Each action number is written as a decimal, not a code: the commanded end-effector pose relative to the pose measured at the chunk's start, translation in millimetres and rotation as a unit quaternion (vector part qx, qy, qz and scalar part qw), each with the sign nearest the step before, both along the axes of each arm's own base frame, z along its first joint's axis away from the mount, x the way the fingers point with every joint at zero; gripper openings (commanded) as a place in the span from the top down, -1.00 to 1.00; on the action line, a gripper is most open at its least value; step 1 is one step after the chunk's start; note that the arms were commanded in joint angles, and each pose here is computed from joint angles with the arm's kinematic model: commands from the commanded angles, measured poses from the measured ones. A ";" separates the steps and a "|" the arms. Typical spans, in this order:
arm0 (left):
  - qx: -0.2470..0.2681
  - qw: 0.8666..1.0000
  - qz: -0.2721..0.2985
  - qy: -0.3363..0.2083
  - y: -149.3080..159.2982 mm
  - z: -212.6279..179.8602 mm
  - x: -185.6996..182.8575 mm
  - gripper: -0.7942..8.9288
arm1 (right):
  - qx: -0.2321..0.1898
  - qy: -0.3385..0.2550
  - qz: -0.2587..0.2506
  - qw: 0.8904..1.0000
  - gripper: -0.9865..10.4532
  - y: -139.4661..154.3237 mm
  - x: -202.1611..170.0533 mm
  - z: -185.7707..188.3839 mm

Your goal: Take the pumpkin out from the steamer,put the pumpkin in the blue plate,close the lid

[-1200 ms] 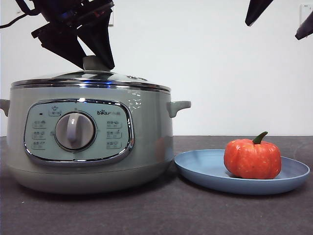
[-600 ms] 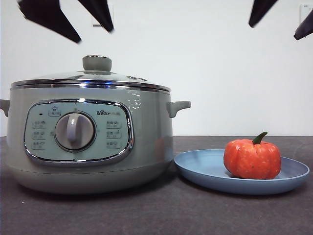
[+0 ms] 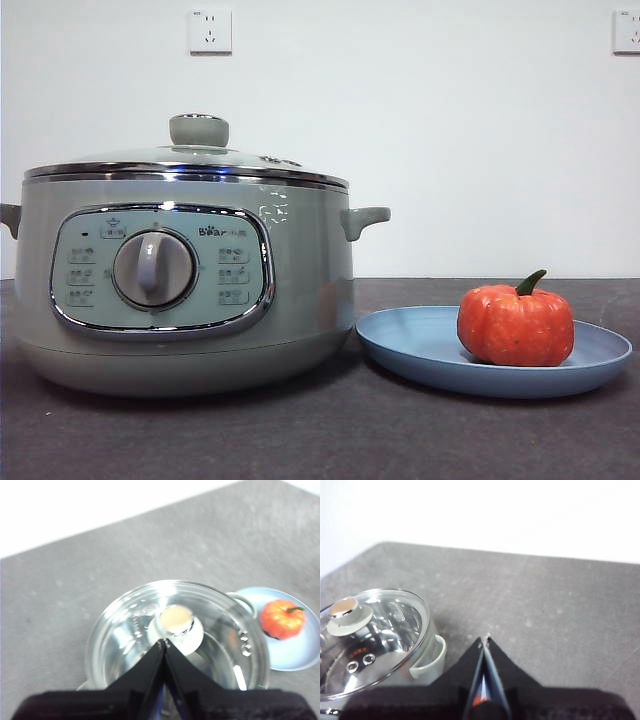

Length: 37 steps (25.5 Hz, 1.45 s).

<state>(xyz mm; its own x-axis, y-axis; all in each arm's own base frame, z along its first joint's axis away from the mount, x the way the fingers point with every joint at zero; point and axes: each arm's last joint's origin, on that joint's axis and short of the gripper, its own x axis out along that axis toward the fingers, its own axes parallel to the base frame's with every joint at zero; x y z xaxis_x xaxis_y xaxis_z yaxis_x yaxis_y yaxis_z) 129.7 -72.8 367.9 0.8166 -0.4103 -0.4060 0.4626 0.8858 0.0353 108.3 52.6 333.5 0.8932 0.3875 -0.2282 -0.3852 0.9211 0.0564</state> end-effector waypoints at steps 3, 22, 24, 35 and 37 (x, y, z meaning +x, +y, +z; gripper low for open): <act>0.003 0.998 0.051 -0.045 18.1 -45.1 -25.8 0.85 | 0.020 -0.020 -0.003 1.000 0.86 -6.2 -12.7 -36.6; 0.008 0.998 0.055 0.012 24.4 -67.3 -37.4 0.84 | 0.003 0.039 -0.007 0.999 0.86 -6.1 -12.3 -50.3; 0.008 0.998 0.054 0.012 24.4 -67.4 -37.4 0.84 | 0.000 0.046 -0.008 0.999 0.86 -6.3 -12.6 -51.6; -0.053 0.991 0.097 -0.080 51.2 -56.4 -68.5 0.84 | -0.013 0.071 -0.008 0.997 0.86 -7.2 -14.3 -56.9; -0.071 0.981 0.132 -0.124 57.8 -57.2 -74.4 0.84 | -0.015 0.074 -0.008 0.997 0.86 -7.3 -14.6 -57.5</act>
<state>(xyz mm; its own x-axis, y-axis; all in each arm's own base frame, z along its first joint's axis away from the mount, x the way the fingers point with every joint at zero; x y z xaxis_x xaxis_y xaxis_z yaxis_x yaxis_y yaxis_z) 54.3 -16.4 316.2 0.9605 -0.2370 -0.1462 0.2389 0.9710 -0.0046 93.3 45.0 278.5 0.8557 0.3670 -0.3648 -0.3661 0.9276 0.0745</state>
